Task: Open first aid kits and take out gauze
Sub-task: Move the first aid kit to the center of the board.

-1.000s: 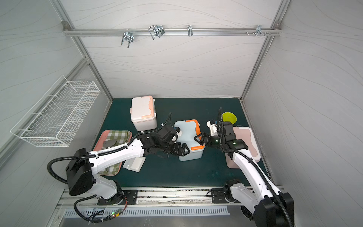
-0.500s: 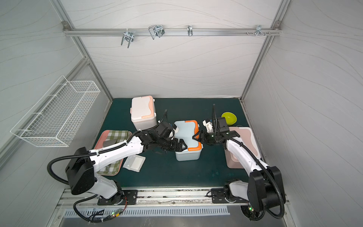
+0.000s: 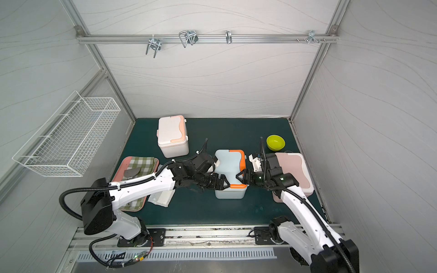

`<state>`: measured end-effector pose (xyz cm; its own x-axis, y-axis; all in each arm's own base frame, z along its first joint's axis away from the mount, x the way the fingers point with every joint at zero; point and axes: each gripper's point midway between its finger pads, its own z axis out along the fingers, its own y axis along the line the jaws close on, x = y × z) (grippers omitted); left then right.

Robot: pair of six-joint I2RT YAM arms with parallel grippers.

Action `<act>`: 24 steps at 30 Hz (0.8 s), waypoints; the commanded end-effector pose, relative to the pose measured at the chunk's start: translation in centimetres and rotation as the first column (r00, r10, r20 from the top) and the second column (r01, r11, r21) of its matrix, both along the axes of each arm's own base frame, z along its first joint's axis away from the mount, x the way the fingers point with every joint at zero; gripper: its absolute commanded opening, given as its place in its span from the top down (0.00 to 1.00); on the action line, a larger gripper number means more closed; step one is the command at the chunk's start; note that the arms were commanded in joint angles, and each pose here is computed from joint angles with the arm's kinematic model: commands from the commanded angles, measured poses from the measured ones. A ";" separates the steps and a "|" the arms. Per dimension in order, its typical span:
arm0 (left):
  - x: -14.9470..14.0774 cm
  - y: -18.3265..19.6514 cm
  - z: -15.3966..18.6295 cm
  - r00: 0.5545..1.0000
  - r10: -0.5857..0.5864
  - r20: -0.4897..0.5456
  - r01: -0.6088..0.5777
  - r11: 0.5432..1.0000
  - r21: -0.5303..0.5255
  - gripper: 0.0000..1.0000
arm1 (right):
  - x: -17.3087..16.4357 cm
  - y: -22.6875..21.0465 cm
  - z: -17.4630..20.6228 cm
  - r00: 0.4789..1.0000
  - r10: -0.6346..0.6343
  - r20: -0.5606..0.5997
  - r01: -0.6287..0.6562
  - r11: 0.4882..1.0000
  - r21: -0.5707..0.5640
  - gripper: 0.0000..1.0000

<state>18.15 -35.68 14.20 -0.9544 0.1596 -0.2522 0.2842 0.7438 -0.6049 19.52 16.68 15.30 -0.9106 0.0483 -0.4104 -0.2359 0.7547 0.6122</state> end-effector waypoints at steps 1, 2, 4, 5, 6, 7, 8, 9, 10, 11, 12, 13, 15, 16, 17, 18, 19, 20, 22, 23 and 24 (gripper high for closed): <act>-1.1 -2.4 2.6 0.999 -0.039 0.033 0.044 0.987 -0.157 0.05 | -3.0 -0.5 -0.8 0.996 -0.011 -0.083 0.010 1.000 -0.003 0.20; -1.1 -1.9 2.3 0.999 -0.028 0.034 0.032 0.988 -0.148 0.05 | -2.9 -1.2 -1.0 0.994 -0.061 -0.087 0.059 0.998 -0.028 0.07; -0.8 -0.7 1.8 0.999 0.002 0.042 0.003 0.992 -0.127 0.04 | -2.4 -3.1 -1.1 0.981 -0.178 -0.080 0.169 0.980 -0.107 0.01; -0.7 -0.3 1.8 0.999 0.012 0.041 -0.006 0.992 -0.129 0.04 | -2.3 -3.7 -1.0 0.976 -0.204 -0.075 0.193 0.972 -0.136 0.01; -0.6 0.3 1.8 0.999 0.022 0.038 -0.017 0.991 -0.133 0.04 | -2.1 -4.4 -0.8 0.970 -0.232 -0.067 0.218 0.962 -0.167 0.01; -0.5 0.8 2.0 0.999 0.032 0.038 -0.027 0.989 -0.143 0.04 | -1.9 -5.0 -0.4 0.965 -0.257 -0.051 0.243 0.951 -0.191 0.01; -0.3 1.4 2.1 0.998 0.041 0.037 -0.036 0.988 -0.147 0.04 | -1.7 -5.3 -0.1 0.962 -0.269 -0.043 0.256 0.945 -0.204 0.01; -0.1 2.0 2.3 0.998 0.052 0.040 -0.046 0.987 -0.156 0.03 | -1.5 -5.4 0.5 0.962 -0.271 -0.024 0.261 0.943 -0.205 0.01; 0.2 2.7 2.6 0.997 0.068 0.042 -0.059 0.983 -0.173 0.03 | -1.4 -5.3 1.2 0.966 -0.258 -0.006 0.251 0.947 -0.201 0.01; 0.6 3.3 2.9 0.996 0.081 0.043 -0.071 0.979 -0.190 0.03 | -1.2 -5.1 1.8 0.970 -0.241 0.010 0.239 0.952 -0.193 0.01; 1.2 4.0 3.2 0.994 0.098 0.042 -0.087 0.974 -0.211 0.03 | -1.1 -4.7 2.7 0.976 -0.216 0.032 0.218 0.960 -0.176 0.01; 1.8 4.7 3.5 0.993 0.114 0.036 -0.102 0.967 -0.235 0.02 | -1.1 -4.1 3.6 0.984 -0.171 0.055 0.177 0.973 -0.149 0.01; 2.9 5.6 4.0 0.991 0.134 0.026 -0.122 0.951 -0.284 0.02 | -1.2 -2.3 5.4 0.992 -0.070 0.102 0.078 0.994 -0.076 0.05; 3.4 5.9 4.3 0.991 0.136 0.018 -0.124 0.943 -0.308 0.02 | -1.1 -1.6 6.1 0.992 -0.042 0.118 0.048 0.998 -0.049 0.11; 3.9 6.1 4.4 0.990 0.139 0.012 -0.127 0.937 -0.327 0.02 | -1.0 -1.1 6.5 0.992 -0.017 0.125 0.022 0.999 -0.035 0.17; 4.5 6.3 4.6 0.990 0.142 0.003 -0.132 0.927 -0.350 0.02 | -0.9 -0.6 6.8 0.992 0.006 0.129 -0.002 0.999 -0.034 0.22; 5.0 6.4 4.7 0.990 0.142 -0.006 -0.134 0.918 -0.374 0.02 | -0.8 -0.1 6.8 0.991 0.032 0.129 -0.026 0.998 -0.050 0.26; 5.4 6.2 4.9 0.990 0.139 -0.010 -0.131 0.908 -0.398 0.02 | -0.7 0.4 6.8 0.990 0.057 0.131 -0.047 0.996 -0.073 0.30; 6.1 5.7 5.0 0.991 0.128 -0.028 -0.127 0.888 -0.442 0.02 | -0.6 1.4 6.5 0.981 0.126 0.145 -0.102 0.982 -0.159 0.39; 6.2 5.4 5.1 0.993 0.117 -0.033 -0.120 0.880 -0.461 0.02 | -0.6 1.8 6.4 0.976 0.152 0.156 -0.120 0.972 -0.200 0.42; 6.5 5.0 5.1 0.993 0.108 -0.036 -0.112 0.872 -0.476 0.02 | -0.4 2.1 6.3 0.970 0.175 0.167 -0.131 0.960 -0.246 0.47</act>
